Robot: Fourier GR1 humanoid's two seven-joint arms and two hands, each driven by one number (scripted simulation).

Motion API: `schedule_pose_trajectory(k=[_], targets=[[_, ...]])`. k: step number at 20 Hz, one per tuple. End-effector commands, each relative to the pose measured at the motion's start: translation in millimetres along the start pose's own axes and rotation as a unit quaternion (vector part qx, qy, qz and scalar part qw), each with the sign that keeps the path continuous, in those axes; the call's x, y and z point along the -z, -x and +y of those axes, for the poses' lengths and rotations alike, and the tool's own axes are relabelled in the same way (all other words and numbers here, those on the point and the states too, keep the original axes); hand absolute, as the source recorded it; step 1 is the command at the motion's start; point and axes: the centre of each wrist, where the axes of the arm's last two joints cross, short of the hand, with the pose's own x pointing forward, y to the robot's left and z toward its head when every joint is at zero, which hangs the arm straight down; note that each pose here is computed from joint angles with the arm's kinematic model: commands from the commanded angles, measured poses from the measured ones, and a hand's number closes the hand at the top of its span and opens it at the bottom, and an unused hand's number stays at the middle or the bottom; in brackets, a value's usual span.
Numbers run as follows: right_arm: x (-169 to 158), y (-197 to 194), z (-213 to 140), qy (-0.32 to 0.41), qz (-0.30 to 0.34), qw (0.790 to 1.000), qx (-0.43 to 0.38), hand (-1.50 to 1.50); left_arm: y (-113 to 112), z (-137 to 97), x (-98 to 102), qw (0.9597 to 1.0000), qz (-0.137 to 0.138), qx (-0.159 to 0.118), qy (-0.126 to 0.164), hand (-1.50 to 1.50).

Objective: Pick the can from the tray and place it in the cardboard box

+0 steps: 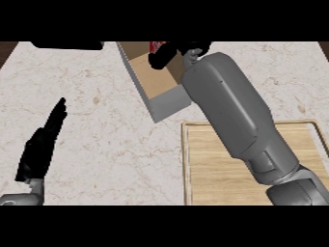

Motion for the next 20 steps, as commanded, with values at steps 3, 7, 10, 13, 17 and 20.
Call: schedule_pose_trajectory(k=[3,7,10,13,17,20], targets=[[16.9,14.7,24.9,-0.022,0.033,0.999,-0.014,1.50,-6.1,-0.8,9.9,0.9999,-0.001,0.001,0.010,0.00],[15.0,35.7,43.7,-0.022,0.093,0.995,-0.009,1.50,-15.3,-13.6,7.4,0.9997,-0.014,0.006,0.019,0.00],[18.8,37.0,42.2,-0.028,0.098,0.995,0.016,-1.50,-16.1,-11.0,12.7,0.9994,-0.020,0.004,0.028,0.00],[19.7,43.9,44.7,-0.022,0.090,0.995,0.025,-1.50,-18.3,-20.2,7.2,0.9995,-0.014,0.000,0.028,0.00],[20.2,47.3,43.5,0.012,0.088,0.993,0.084,-1.50,-18.9,-14.2,5.1,0.9996,-0.013,0.006,0.022,0.00],[20.6,52.0,37.7,0.097,0.081,0.979,0.158,-1.50,-9.9,-9.4,1.0,0.9997,-0.016,0.003,0.019,0.00]])
